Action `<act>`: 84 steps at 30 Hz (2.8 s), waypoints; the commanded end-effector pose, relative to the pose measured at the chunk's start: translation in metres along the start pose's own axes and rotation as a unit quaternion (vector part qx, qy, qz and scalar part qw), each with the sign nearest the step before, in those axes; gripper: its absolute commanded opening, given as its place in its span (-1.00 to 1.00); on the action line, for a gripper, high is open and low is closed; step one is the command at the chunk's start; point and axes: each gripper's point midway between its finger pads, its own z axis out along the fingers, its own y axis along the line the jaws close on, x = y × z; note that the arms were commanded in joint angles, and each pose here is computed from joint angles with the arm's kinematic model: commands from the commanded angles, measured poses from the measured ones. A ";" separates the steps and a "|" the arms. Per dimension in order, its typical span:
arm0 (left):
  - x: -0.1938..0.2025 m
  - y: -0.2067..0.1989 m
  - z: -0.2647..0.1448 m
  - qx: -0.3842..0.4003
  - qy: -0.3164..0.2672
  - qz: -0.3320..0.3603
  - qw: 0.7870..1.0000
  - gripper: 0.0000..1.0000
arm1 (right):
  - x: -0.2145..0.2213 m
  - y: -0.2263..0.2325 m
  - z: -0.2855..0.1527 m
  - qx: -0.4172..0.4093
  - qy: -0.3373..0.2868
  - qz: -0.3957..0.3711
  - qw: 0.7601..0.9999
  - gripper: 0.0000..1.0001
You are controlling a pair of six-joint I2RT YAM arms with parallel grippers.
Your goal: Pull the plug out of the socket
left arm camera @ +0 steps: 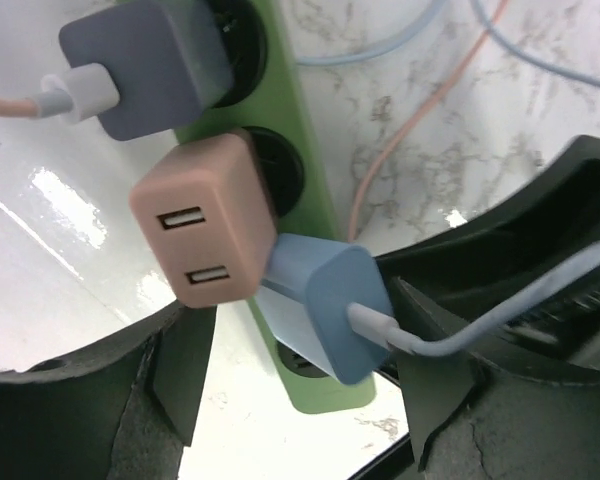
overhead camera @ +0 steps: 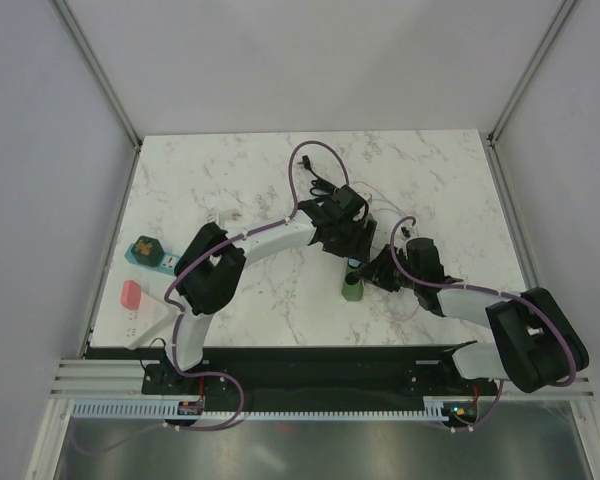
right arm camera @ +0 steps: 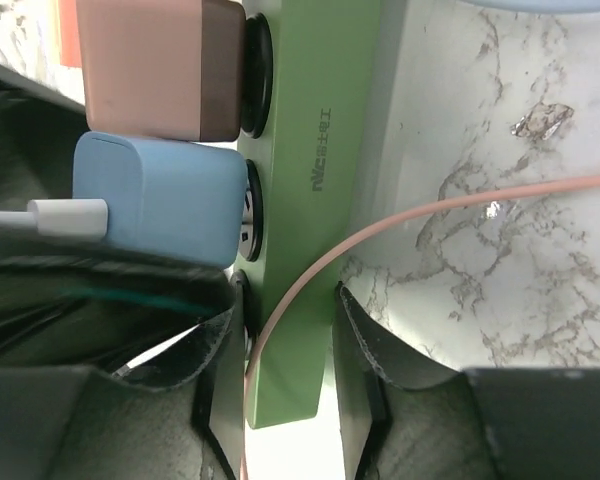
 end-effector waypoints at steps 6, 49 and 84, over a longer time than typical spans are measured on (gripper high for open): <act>0.004 0.008 0.003 -0.035 -0.002 0.014 0.999 -0.13 | 0.009 -0.014 -0.006 0.041 0.025 -0.041 0.998 -0.13; -0.179 -0.207 -0.354 0.321 -0.373 0.184 0.851 -0.96 | -0.093 0.082 -0.174 0.091 -0.179 -0.195 0.960 0.96; -0.126 -0.158 -0.387 0.264 -0.370 0.183 0.872 -0.96 | -0.326 0.148 -0.121 0.200 -0.465 -0.274 0.817 -1.00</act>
